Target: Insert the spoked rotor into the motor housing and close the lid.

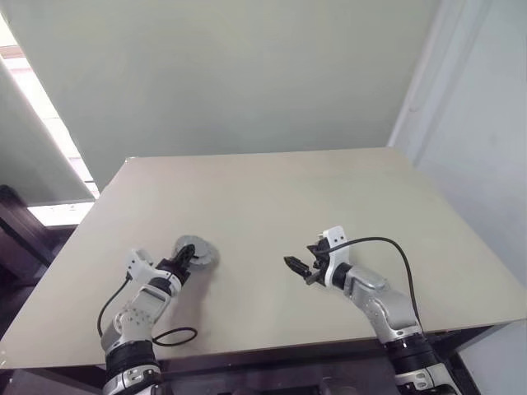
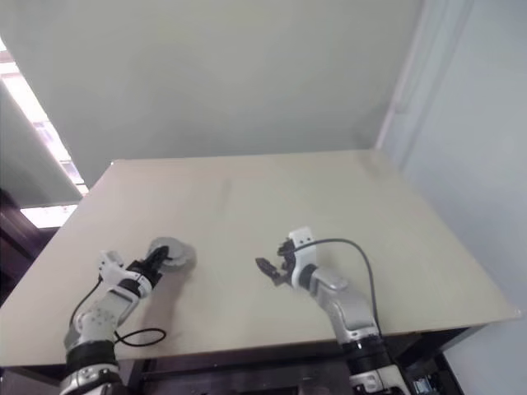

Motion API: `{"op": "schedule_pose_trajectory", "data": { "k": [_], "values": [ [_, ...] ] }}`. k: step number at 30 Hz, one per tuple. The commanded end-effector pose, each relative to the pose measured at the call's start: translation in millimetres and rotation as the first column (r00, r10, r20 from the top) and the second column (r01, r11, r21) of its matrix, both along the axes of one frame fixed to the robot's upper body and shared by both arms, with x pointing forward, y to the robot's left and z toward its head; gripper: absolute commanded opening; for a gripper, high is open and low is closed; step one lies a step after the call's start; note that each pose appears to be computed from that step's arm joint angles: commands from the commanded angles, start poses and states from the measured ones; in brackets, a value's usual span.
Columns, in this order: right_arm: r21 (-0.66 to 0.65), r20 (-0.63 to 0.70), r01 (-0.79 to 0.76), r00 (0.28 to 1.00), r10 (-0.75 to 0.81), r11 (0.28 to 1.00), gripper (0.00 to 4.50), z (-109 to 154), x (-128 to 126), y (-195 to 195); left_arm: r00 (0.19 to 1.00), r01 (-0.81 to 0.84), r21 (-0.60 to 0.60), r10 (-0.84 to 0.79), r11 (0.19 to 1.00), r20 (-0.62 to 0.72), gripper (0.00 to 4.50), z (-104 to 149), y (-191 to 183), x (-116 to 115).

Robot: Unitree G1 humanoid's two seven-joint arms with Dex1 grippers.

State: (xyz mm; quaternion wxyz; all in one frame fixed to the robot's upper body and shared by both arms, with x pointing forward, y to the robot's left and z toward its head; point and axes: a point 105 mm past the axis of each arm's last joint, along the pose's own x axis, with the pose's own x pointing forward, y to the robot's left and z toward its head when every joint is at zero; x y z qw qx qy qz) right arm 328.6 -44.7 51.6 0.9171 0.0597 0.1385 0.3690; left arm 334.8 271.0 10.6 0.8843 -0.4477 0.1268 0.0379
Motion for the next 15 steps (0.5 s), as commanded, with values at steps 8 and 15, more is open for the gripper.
{"op": "schedule_pose_trajectory", "data": {
  "k": [8, 15],
  "values": [
    [-0.037, 0.090, -0.075, 0.993, 0.078, 0.996, 4.50, 12, -6, 9, 0.991, -0.119, -0.041, 0.122, 0.992, 0.059, 2.14, 13, 16, 5],
    [-0.049, 0.091, -0.077, 0.993, 0.081, 0.996, 4.50, 12, -6, 9, 0.989, -0.144, -0.034, 0.145, 0.989, 0.024, 2.87, 4, 21, 1]
  ]
}}
